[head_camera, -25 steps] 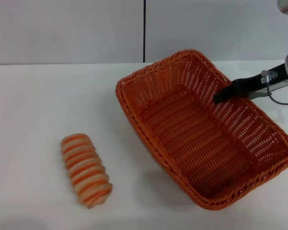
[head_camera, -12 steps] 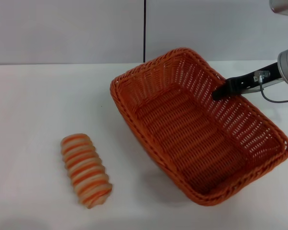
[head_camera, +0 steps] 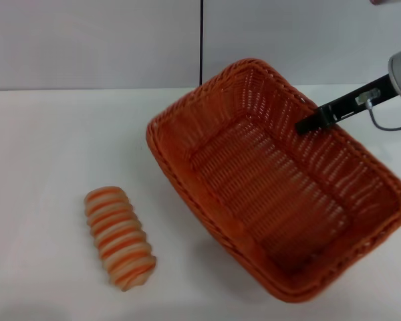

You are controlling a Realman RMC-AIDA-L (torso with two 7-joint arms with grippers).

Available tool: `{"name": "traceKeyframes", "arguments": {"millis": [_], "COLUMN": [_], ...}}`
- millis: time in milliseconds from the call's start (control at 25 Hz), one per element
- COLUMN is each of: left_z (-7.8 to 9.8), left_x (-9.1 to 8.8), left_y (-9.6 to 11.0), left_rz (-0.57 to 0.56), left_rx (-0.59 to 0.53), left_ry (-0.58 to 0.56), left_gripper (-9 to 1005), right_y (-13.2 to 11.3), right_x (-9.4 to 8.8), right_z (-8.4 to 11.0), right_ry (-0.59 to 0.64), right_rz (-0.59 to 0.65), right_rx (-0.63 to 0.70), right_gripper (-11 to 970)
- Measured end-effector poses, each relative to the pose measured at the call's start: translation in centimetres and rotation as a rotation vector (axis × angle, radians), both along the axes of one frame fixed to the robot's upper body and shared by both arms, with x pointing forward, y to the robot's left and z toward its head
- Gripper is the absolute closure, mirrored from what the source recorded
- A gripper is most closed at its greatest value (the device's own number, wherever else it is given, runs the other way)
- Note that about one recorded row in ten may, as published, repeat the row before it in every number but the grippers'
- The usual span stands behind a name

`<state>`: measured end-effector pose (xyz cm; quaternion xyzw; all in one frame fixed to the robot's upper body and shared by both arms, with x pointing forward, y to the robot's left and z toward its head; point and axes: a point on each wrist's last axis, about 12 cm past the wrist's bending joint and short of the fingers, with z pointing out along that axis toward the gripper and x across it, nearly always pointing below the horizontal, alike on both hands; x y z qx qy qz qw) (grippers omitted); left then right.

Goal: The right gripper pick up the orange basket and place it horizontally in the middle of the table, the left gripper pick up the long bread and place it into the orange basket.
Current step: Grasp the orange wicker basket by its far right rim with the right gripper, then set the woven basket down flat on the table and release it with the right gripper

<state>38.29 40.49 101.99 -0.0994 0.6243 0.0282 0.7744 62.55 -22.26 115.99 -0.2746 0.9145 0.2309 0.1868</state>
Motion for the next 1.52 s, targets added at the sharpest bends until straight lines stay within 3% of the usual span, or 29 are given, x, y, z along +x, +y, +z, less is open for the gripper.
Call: {"name": "traceKeyframes", "arguments": {"millis": [360,520,720,920,1000,1520], "left_z": [-0.5,-0.8,-1.0,-1.0,-1.1,-1.2], "left_x": [-1.0,-1.8,-2.9,-3.5,-4.6,-5.2], "left_y": [-0.2,-0.5,-0.8,-0.8,-1.0,-1.5], "left_rz": [0.013,0.021,0.029,0.034,0.029,0.021], "left_rx": [-0.02,-0.035,-0.048,-0.047,-0.046,-0.062], "left_ry": [0.02,0.028,0.025,0.019,0.019,0.013], "left_gripper": [182,183,185,186,186,189], "right_y": [0.4,0.9,1.5,2.3,2.4,3.1], "right_x": [0.4,0.9,1.4,1.7,1.7,0.7], "right_z": [1.5,1.8,2.3,2.6,2.5,1.1], "right_ry": [-0.097,-0.177,-0.277,-0.354,-0.386,-0.564], "right_rz": [0.223,0.284,0.318,0.353,0.375,0.606], "right_rx": [-0.312,-0.374,-0.378,-0.304,-0.276,-0.266], "right_gripper": [815,815,815,814,814,814]}}
